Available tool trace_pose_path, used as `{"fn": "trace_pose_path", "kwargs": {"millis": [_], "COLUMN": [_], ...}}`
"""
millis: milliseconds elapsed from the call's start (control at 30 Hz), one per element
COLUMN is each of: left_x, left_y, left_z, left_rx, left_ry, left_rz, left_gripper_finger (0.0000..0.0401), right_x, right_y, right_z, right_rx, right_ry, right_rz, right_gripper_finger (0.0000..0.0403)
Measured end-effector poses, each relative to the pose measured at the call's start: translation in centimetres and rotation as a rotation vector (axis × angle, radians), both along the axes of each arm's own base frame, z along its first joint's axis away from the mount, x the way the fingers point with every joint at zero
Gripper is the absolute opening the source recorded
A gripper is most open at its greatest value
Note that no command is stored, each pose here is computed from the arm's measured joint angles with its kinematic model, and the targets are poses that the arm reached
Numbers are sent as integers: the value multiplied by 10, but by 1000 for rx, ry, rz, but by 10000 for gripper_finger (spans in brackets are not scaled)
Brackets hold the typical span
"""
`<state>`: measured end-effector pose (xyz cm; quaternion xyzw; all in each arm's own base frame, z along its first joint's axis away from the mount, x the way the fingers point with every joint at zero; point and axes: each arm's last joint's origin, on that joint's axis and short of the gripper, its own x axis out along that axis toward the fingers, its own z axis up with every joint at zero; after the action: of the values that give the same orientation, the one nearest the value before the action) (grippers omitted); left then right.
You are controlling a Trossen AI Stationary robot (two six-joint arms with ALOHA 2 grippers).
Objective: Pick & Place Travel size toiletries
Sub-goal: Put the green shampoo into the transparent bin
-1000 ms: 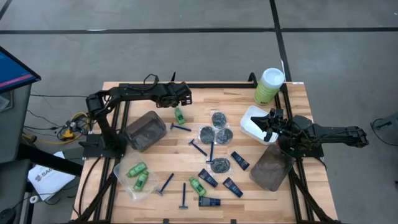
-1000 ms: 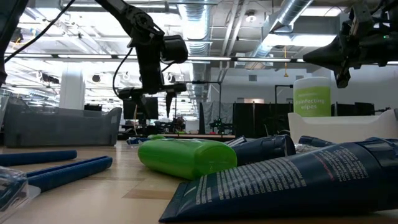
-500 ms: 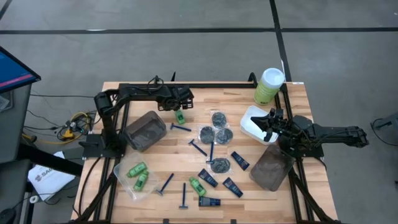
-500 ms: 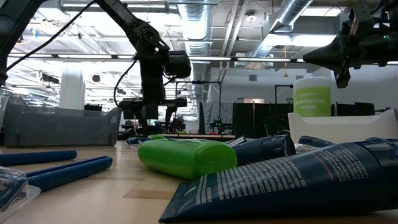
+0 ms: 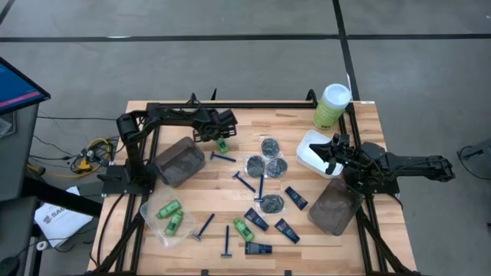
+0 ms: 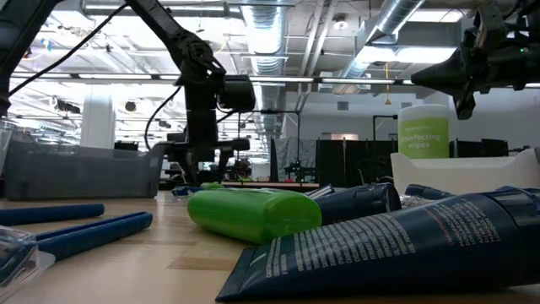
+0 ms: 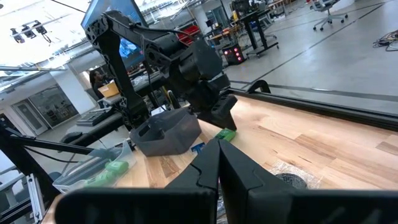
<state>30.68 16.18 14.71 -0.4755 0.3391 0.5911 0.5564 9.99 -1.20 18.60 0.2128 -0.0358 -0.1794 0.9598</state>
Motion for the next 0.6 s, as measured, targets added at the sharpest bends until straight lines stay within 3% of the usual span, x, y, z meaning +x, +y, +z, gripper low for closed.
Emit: {"fn": "trace_pose_path", "kwargs": {"millis": [367,600], "left_x": [-1,-1], "left_y": [0,1], "left_z": [-3,-2], "left_rx": [2,-4], "left_ry": [-11,-28], "left_rz": [5,14], "left_gripper_finger": [197,142], "right_x": [0,0], "right_y": [0,0], "right_z": [0,0], "right_rx": [0,0], "right_ry": [0,0], "right_rz": [0,0], "right_gripper_finger": [0,0]}}
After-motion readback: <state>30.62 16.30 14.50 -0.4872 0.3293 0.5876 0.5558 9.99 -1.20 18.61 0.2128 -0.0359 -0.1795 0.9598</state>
